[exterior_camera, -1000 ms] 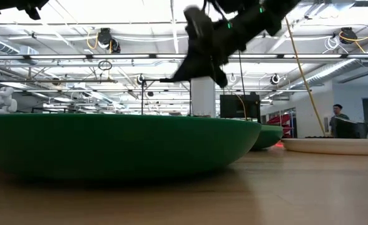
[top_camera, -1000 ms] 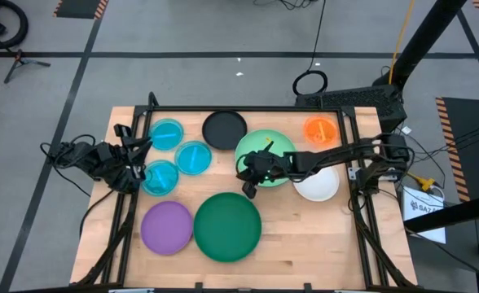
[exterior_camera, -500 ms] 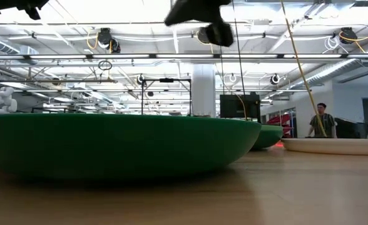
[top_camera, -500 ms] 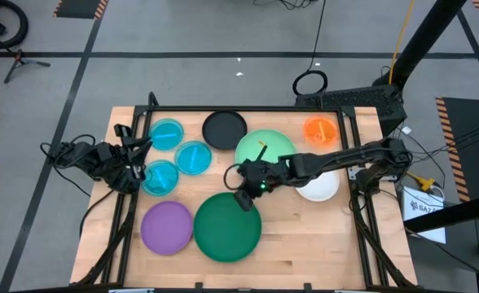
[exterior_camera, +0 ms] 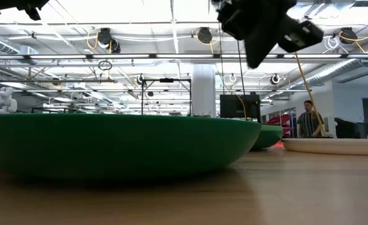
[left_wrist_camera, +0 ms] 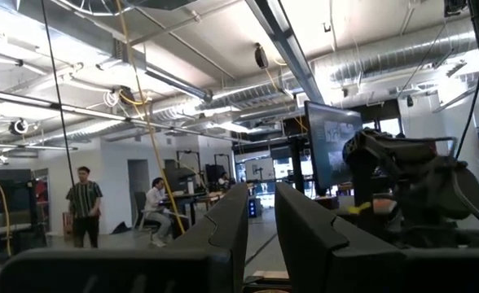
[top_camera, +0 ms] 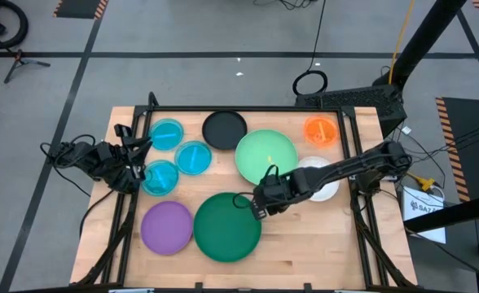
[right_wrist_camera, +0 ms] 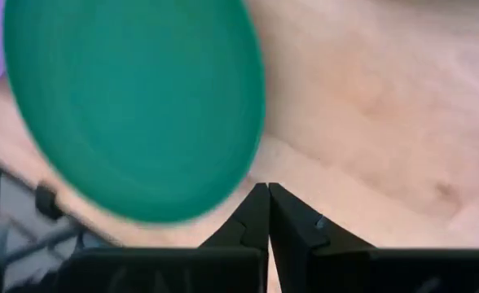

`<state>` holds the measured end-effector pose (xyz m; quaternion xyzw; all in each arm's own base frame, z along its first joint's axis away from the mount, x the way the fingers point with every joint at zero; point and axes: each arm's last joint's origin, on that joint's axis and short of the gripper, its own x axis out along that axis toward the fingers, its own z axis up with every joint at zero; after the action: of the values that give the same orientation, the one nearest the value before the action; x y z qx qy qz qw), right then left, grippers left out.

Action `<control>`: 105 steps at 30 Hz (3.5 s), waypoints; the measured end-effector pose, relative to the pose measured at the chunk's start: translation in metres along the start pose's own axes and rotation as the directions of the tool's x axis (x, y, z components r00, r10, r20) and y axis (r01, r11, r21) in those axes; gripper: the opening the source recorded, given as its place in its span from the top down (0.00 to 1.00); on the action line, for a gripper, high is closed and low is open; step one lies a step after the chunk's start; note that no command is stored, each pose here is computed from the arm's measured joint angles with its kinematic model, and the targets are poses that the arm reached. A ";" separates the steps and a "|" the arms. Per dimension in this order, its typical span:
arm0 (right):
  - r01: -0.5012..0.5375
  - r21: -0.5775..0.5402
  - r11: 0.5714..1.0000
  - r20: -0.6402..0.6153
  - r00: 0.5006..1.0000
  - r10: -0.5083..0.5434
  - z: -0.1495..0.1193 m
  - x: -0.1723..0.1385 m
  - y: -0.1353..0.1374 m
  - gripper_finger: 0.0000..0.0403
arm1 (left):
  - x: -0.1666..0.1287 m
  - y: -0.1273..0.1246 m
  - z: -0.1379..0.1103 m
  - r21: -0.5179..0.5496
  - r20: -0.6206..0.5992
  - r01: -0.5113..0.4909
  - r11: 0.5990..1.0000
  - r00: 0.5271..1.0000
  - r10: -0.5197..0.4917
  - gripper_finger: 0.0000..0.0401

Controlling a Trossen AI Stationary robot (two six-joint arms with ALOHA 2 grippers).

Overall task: Stack plastic plates
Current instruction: Stack the green plate on the light green plate

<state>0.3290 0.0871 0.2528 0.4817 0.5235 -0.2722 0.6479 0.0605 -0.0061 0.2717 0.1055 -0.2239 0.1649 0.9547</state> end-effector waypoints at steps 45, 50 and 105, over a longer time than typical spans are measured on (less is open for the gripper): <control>0.092 -0.011 0.996 0.029 0.995 -0.091 0.014 0.094 0.011 0.52 | 0.000 0.000 0.000 0.001 -0.003 0.002 1.000 1.000 -0.002 0.82; 0.097 -0.029 0.995 0.028 0.995 -0.096 0.014 0.103 0.011 0.52 | 0.000 0.000 0.000 0.001 -0.003 0.002 1.000 1.000 -0.002 0.82; 0.019 -0.138 0.990 -0.102 0.994 -0.034 0.014 0.040 0.005 0.98 | 0.000 0.000 -0.001 0.005 -0.005 0.003 1.000 1.000 -0.002 0.82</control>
<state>0.3512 0.0822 0.2166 0.4428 0.5804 -0.2189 0.6474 0.0609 -0.0062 0.2711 0.1075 -0.2209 0.1645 0.9553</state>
